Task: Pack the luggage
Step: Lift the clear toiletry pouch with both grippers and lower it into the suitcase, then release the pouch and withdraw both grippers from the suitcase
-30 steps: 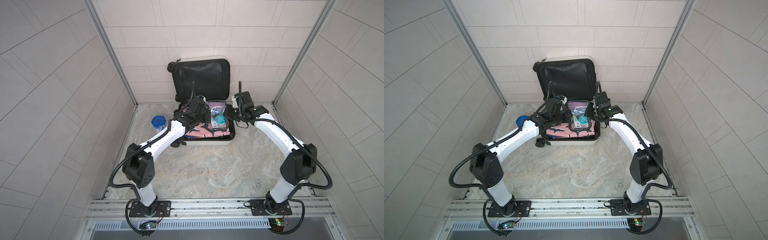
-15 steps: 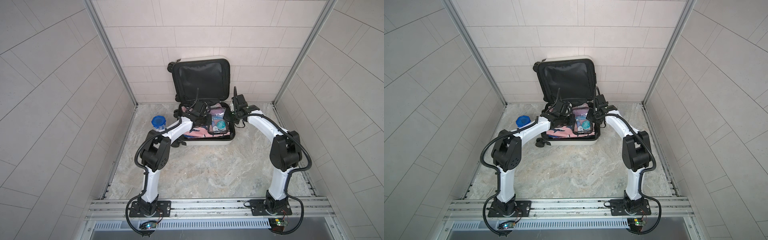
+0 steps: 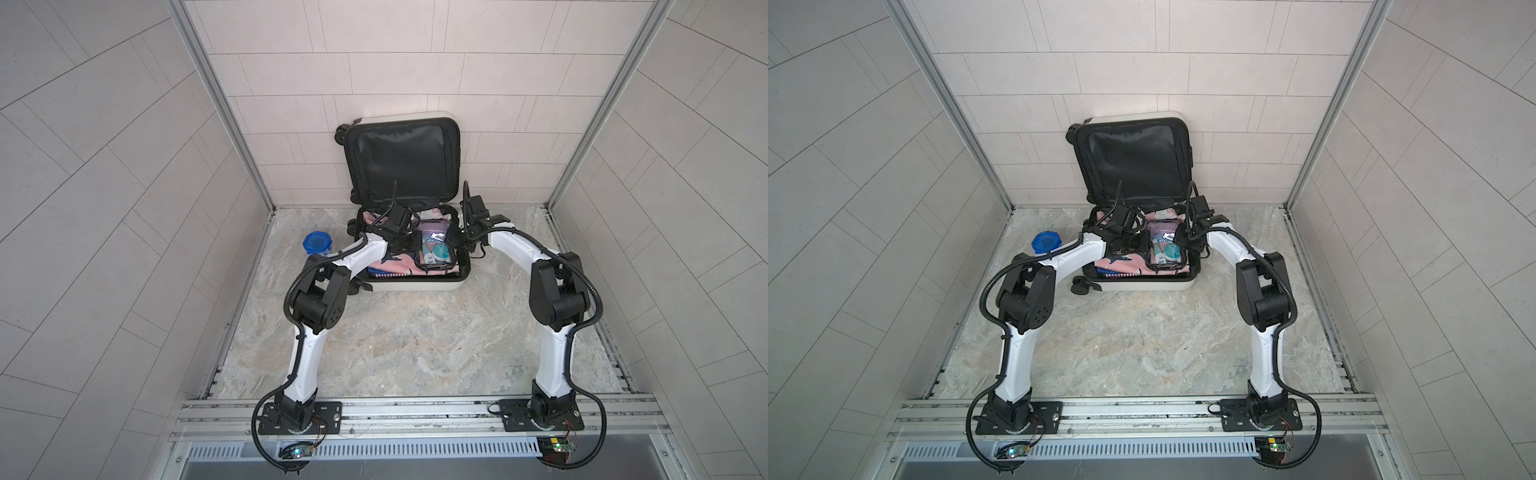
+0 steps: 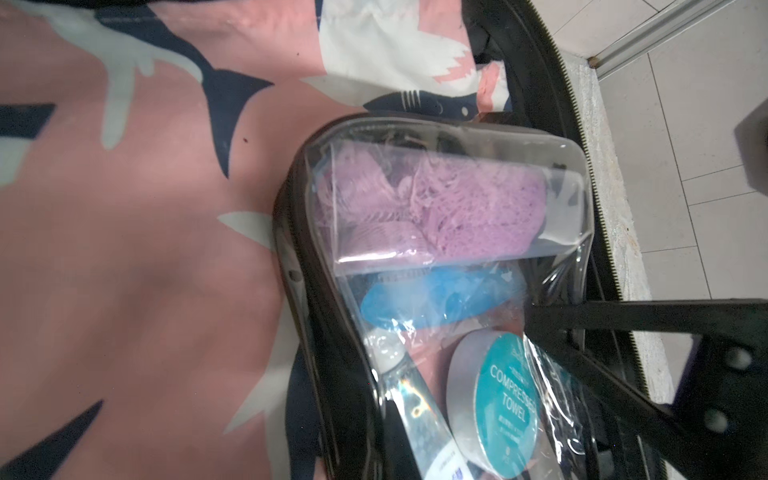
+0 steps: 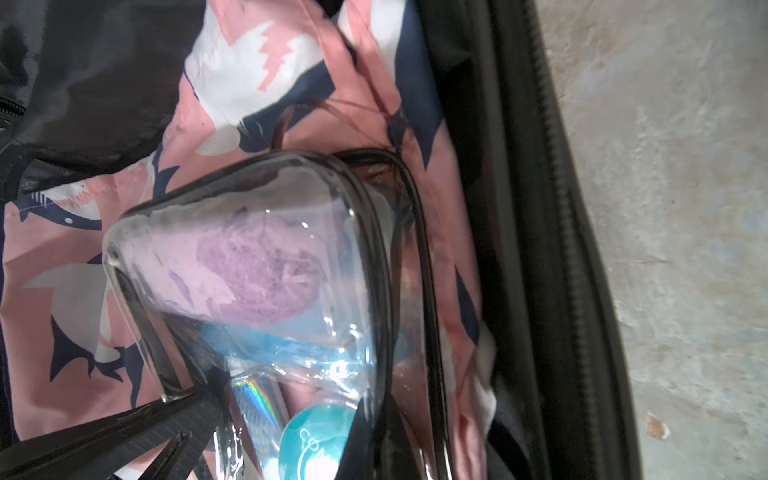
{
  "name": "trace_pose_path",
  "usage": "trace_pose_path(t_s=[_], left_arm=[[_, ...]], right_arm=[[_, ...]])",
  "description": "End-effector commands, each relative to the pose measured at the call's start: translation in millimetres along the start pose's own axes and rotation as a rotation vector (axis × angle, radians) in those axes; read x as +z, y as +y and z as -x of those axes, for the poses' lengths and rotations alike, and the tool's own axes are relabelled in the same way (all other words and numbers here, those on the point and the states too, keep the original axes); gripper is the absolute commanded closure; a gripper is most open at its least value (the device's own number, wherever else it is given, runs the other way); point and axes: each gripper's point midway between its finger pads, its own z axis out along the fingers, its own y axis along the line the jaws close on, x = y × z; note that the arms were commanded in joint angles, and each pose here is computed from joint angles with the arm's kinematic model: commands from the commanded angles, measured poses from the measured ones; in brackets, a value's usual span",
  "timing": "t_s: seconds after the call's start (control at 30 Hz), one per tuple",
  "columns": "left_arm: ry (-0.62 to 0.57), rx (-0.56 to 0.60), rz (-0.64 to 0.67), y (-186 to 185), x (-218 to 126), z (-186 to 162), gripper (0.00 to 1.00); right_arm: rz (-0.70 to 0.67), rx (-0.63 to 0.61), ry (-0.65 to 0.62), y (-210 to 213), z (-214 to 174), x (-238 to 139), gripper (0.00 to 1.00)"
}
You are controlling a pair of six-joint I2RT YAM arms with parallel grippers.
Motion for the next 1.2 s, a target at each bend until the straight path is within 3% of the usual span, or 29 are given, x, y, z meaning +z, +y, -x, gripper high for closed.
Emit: trace_pose_path(t_s=[0.0, 0.2, 0.3, 0.37, 0.47, 0.8, 1.17], left_arm=[[0.033, -0.016, -0.001, 6, 14, -8, 1.00], [0.017, 0.005, -0.009, -2, 2, 2, 0.97], [-0.015, 0.022, -0.012, -9, -15, 12, 0.72], [-0.041, 0.039, -0.010, -15, -29, 20, 0.55], [-0.078, 0.070, -0.003, -22, -51, 31, 0.43], [-0.205, 0.148, 0.070, -35, -142, 63, 0.42], [-0.317, 0.216, 0.228, -12, -245, 63, 0.34]], right_arm=[[-0.025, -0.010, 0.024, -6, -7, 15, 1.00], [0.004, -0.022, -0.003, 4, 1, -1, 1.00], [0.026, -0.036, -0.026, 15, 8, -17, 0.99], [0.043, -0.046, -0.045, 22, 13, -27, 0.87], [0.052, -0.059, -0.067, 29, 20, -41, 0.70], [0.003, -0.114, -0.128, 35, 35, -79, 0.36], [-0.019, -0.188, -0.228, 38, 33, -139, 0.30]])
